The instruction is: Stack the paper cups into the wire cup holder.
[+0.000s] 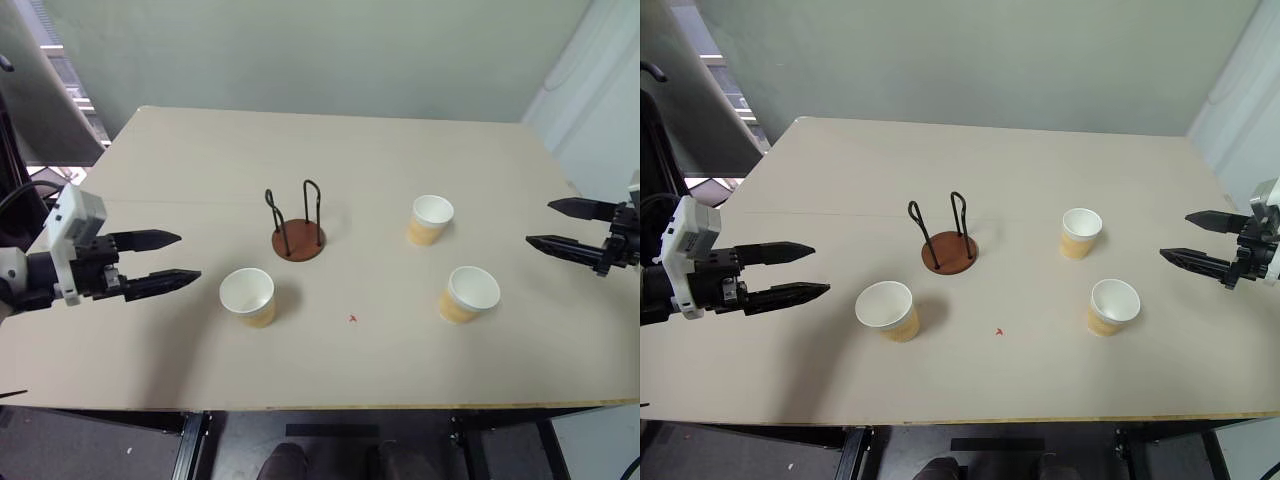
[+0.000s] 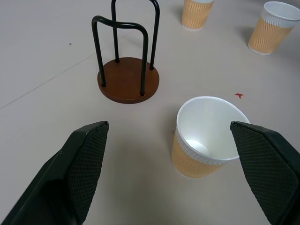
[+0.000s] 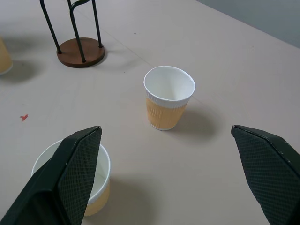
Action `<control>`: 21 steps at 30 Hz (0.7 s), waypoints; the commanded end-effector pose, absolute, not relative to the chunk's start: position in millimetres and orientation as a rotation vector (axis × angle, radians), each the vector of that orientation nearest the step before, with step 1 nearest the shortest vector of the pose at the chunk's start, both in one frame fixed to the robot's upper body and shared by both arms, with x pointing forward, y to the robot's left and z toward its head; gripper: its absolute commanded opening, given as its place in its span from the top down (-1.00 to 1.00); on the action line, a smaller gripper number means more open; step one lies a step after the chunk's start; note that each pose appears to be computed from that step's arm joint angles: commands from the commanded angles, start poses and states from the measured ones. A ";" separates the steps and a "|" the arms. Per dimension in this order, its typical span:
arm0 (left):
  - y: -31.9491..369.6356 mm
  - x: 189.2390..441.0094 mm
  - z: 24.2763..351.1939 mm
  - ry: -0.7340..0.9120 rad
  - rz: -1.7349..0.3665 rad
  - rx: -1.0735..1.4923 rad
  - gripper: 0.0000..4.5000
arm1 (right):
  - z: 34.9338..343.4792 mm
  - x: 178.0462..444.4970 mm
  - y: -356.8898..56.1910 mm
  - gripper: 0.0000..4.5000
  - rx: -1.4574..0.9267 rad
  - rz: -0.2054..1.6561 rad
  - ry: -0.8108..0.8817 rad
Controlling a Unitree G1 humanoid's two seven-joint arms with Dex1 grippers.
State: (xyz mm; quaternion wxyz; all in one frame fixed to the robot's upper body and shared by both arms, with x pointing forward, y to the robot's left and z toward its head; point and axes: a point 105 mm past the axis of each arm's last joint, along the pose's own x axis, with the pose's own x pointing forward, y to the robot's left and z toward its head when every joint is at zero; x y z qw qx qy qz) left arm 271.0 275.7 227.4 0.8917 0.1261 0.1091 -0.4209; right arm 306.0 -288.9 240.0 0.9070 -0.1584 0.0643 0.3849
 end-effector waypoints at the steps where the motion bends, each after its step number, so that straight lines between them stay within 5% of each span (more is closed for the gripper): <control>1: 275.6 271.0 238.1 0.191 -0.880 0.296 -0.98 | 251.7 303.5 -289.0 -1.00 -0.357 0.784 0.100; 7: 277.7 283.7 240.7 0.152 -0.840 0.336 -0.98 | 256.4 300.8 -287.1 -1.00 -0.360 0.792 0.091; 21: 238.1 397.4 232.1 0.135 -0.725 0.490 -0.98 | 279.4 289.6 -269.8 -1.00 -0.355 0.850 0.004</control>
